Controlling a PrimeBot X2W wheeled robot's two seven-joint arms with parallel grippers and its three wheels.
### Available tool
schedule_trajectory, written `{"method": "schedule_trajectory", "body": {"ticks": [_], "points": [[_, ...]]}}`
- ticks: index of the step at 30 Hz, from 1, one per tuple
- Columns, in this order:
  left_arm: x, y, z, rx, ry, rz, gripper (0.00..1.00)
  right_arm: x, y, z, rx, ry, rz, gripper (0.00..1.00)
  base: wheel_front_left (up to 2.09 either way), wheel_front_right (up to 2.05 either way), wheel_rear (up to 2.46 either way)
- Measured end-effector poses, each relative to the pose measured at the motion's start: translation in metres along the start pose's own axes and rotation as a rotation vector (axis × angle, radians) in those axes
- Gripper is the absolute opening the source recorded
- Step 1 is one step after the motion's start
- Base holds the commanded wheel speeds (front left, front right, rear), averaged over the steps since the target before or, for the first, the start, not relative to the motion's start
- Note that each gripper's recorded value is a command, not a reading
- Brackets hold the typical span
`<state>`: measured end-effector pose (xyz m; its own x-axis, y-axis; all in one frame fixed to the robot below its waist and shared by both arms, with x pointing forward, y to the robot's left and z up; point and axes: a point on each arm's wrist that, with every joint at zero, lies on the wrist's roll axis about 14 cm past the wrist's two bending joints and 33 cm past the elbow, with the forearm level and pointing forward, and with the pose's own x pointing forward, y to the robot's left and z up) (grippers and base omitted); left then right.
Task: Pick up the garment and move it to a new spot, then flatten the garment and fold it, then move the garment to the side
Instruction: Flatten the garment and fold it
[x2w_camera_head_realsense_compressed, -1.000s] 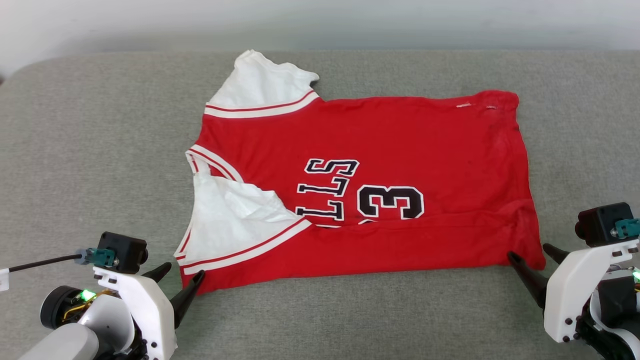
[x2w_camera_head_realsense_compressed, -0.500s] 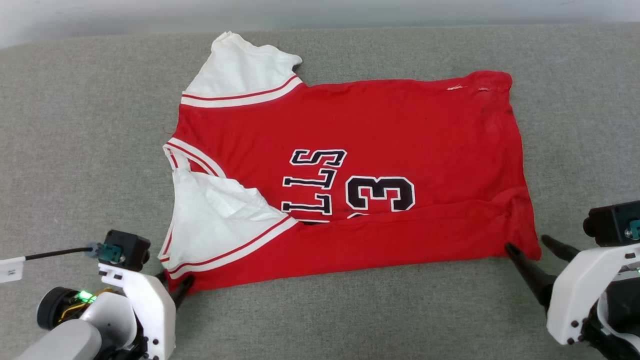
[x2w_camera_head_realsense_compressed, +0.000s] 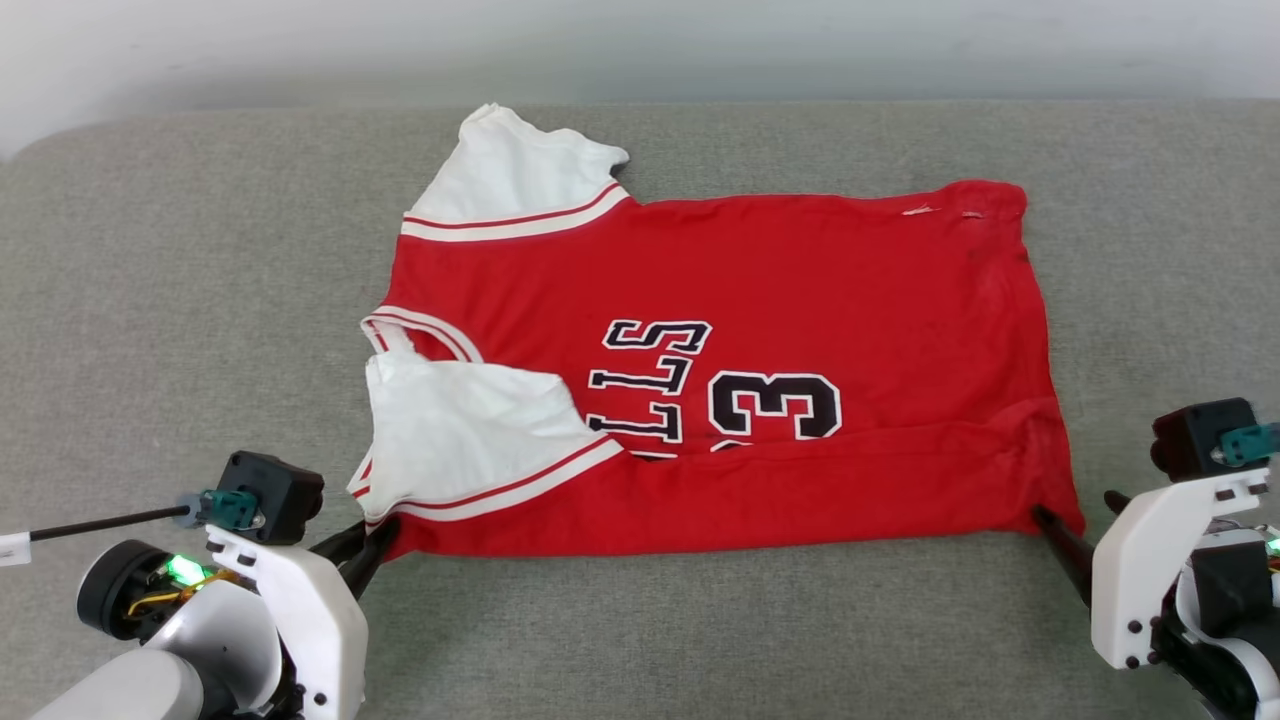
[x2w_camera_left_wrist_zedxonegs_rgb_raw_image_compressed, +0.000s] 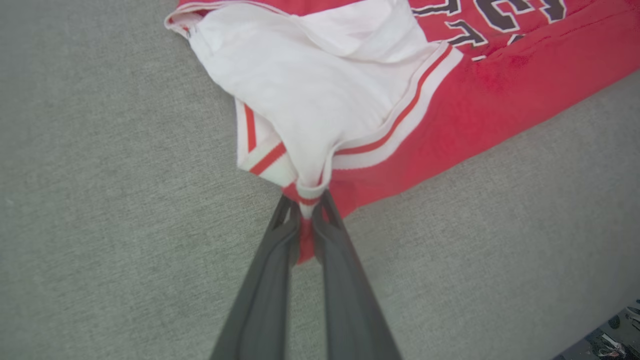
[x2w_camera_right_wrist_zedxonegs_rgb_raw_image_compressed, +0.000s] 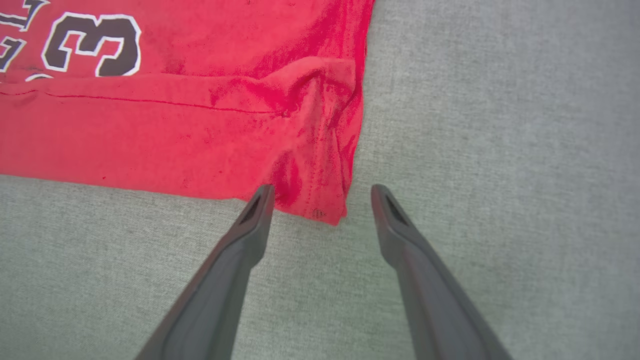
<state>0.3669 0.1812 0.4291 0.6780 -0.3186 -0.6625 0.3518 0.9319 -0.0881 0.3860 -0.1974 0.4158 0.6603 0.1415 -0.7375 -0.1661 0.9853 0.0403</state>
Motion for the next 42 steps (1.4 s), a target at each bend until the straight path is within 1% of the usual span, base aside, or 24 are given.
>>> {"method": "schedule_trajectory", "body": {"ticks": [7,10,14,15,16,17,23,27,32,35,39,42], "points": [[-0.013,-0.009,0.018,0.042,-0.061,-0.01,0.0,0.025,-0.001,-0.017,-0.032,0.106,-0.017,1.0,0.0,0.0,0.0],[-0.012,-0.009,0.018,0.067,-0.061,-0.007,0.0,0.037,0.0,-0.019,-0.047,0.128,-0.022,1.0,0.0,0.0,0.0],[-0.008,-0.009,0.012,0.063,-0.04,-0.01,0.0,0.05,0.004,-0.021,-0.049,0.152,-0.01,1.0,0.0,0.0,0.0],[-0.007,-0.008,0.009,0.06,-0.03,-0.007,0.0,0.053,0.006,-0.022,-0.053,0.159,-0.004,0.69,0.0,0.0,0.0],[-0.007,-0.006,0.006,0.061,-0.018,-0.001,0.0,0.056,0.007,-0.022,-0.057,0.165,0.001,0.24,0.0,0.0,0.0],[-0.006,-0.003,0.003,0.066,-0.01,0.007,0.0,0.057,0.008,-0.023,-0.061,0.172,0.005,0.0,0.0,0.0,0.0],[-0.008,0.001,-0.006,0.073,0.018,0.017,0.0,0.053,0.004,-0.02,-0.073,0.169,0.0,0.0,0.0,0.0,0.0],[-0.016,0.006,-0.023,0.115,0.072,0.035,0.0,0.037,-0.006,-0.023,-0.079,0.17,-0.023,0.0,0.0,0.0,0.0],[-0.026,-0.007,-0.038,0.101,0.098,0.009,0.0,0.006,-0.023,-0.036,-0.079,0.192,-0.058,0.0,0.0,0.0,0.0],[-0.035,-0.018,-0.055,0.086,0.14,-0.022,0.0,-0.014,-0.031,-0.046,-0.076,0.214,-0.079,0.0,0.0,0.0,0.0],[-0.04,-0.034,-0.073,0.063,0.187,-0.071,0.0,-0.036,-0.038,-0.066,-0.044,0.251,-0.096,0.0,0.0,0.0,0.0],[-0.04,-0.041,-0.081,0.05,0.209,-0.095,0.0,-0.043,-0.039,-0.077,-0.008,0.263,-0.104,0.0,0.0,0.0,0.0]]}}
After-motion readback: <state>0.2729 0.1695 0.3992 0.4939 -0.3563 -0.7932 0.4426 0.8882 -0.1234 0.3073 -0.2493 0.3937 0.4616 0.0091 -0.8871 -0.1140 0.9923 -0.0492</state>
